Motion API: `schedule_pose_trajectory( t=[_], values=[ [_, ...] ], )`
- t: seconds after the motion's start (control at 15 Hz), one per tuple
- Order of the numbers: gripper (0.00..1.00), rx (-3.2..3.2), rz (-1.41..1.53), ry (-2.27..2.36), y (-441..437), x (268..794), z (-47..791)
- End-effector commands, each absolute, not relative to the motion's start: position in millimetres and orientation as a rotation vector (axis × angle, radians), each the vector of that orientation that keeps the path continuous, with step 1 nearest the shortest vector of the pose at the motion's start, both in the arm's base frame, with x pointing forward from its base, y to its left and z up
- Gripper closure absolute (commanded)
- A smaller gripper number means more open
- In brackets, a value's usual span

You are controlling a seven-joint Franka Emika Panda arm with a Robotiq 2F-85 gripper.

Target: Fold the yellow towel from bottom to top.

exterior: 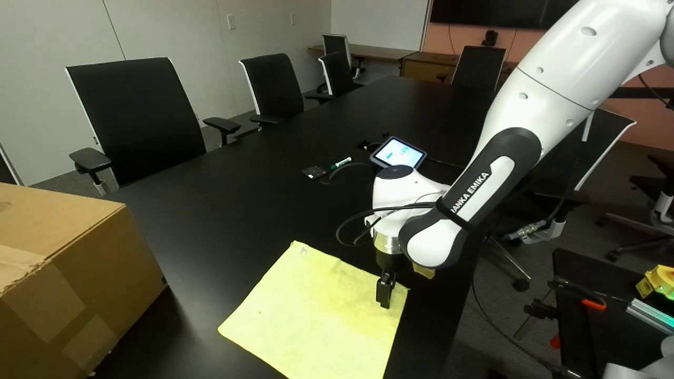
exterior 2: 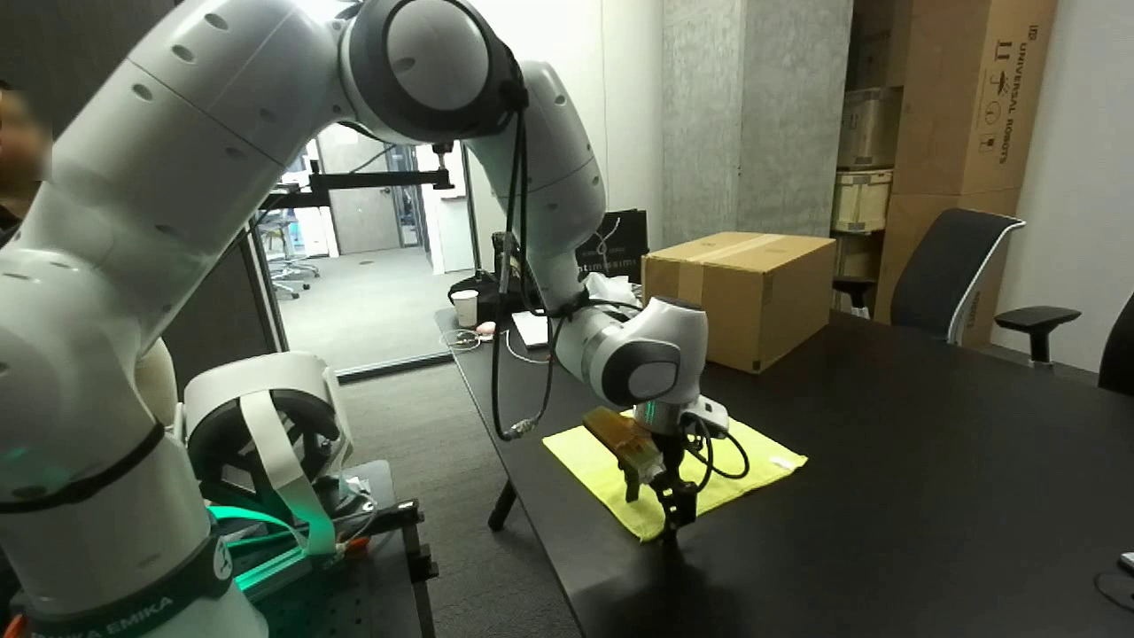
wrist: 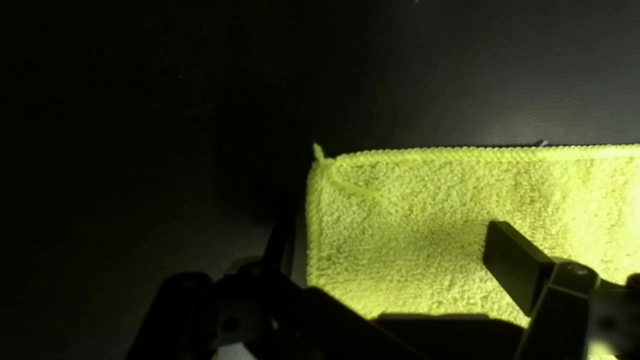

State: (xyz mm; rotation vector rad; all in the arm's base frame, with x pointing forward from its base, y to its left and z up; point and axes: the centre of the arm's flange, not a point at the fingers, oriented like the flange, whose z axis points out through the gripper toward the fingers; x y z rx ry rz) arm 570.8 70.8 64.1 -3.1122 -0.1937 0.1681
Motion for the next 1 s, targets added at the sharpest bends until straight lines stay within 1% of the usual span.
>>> schedule_pose_trajectory(
  t=[0.0, 0.13, 0.2, 0.33, 0.47, 0.53, 0.6, 0.67, 0.73, 0.87, 0.93],
  values=[
    [0.34, -3.104, 0.205, -0.2, 72, 570, 71],
    [0.48, -3.108, 0.233, -0.213, 74, 571, 77],
    [0.58, -3.104, 0.255, -0.222, 75, 571, 80],
    [0.71, -3.107, 0.301, -0.236, 77, 571, 87],
    [0.87, -3.105, 0.367, -0.252, 80, 568, 88],
    [0.91, -3.104, 0.401, -0.263, 81, 565, 91],
    [0.93, -3.103, 0.432, -0.269, 82, 563, 90],
    [0.97, -3.098, 0.463, -0.273, 82, 562, 87],
    [0.98, -3.093, 0.487, -0.277, 82, 560, 88],
    [0.95, -3.085, 0.511, -0.279, 81, 560, 88],
    [0.96, -3.09, 0.499, -0.259, 79, 562, 88]
  ],
)
